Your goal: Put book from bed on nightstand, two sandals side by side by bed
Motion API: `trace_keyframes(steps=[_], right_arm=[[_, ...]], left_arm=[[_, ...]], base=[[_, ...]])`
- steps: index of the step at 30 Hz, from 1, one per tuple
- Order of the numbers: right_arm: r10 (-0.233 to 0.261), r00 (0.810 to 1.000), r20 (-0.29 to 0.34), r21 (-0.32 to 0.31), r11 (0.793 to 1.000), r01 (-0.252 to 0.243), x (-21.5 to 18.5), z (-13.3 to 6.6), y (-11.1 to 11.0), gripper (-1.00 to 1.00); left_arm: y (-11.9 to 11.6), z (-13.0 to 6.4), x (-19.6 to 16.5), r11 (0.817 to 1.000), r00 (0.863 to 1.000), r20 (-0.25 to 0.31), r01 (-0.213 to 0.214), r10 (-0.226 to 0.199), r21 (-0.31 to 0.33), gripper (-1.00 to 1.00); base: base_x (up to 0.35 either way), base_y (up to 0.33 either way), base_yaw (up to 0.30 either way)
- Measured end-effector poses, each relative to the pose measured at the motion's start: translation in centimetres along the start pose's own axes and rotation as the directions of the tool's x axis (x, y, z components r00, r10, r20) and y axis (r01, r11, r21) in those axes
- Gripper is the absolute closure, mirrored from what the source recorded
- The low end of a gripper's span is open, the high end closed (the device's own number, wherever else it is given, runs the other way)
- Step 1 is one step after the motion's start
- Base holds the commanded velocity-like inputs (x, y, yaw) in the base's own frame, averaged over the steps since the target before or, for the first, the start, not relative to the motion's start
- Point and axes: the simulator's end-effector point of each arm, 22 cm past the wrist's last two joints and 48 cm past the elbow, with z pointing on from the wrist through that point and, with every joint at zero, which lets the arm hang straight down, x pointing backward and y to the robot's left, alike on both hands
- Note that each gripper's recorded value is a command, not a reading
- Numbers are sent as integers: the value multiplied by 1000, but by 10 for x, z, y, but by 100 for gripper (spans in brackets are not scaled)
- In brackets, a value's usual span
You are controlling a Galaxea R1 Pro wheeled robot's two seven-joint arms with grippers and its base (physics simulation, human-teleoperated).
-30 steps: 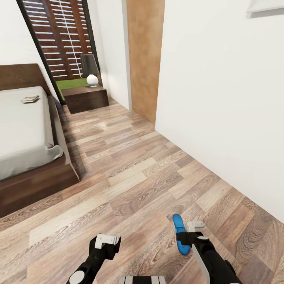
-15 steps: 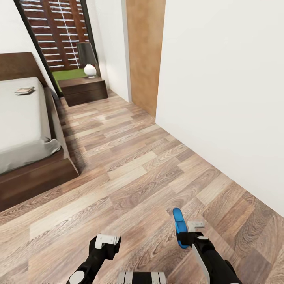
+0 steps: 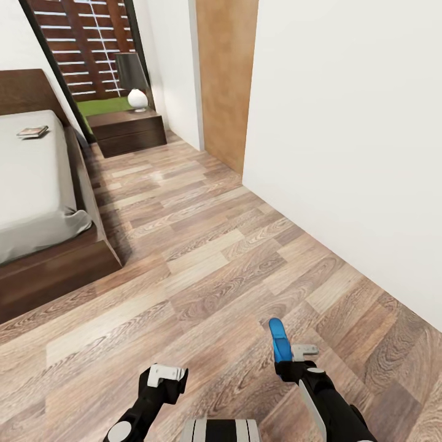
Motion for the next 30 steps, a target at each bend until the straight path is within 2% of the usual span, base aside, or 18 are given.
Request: trace_keyframes(steps=[11, 13, 16, 19, 21, 25, 30], right_arm=[[-1, 1000, 0, 0, 1000, 1, 0, 0, 0, -100], [0, 1000, 0, 0, 1000, 0, 0, 0, 0, -100], [0, 1000, 0, -1, 1000, 0, 0, 0, 1, -100], [-1, 1000, 0, -1, 1000, 1, 0, 0, 1, -100], [-1, 1000, 0, -1, 1000, 1, 0, 0, 1, -100], [-1, 1000, 0, -1, 1000, 1, 0, 0, 1, -100], [-1, 1000, 0, -1, 1000, 1, 0, 0, 1, -100]], left_arm=[[1, -1, -6, 1000, 1000, 15, 0, 0, -2, -100], [2, -3, -21, 1000, 999, 46, 1, -1, -3, -100], [4, -12, -70, 1000, 989, 150, 3, -2, -8, -100], [5, -29, -122, 1000, 966, 260, 5, -2, -10, -100], [6, -36, -140, 1000, 954, 299, 6, -3, -11, -100], [6, -42, -154, 1000, 944, 331, 9, -4, -12, -100], [10, -43, -155, 1000, 942, 335, 13, -6, -20, -100]], base=[[69, 0, 0], [29, 0, 0], [11, 0, 0], [4, 0, 0], [2, 0, 0], [0, 0, 0], [0, 0, 0]])
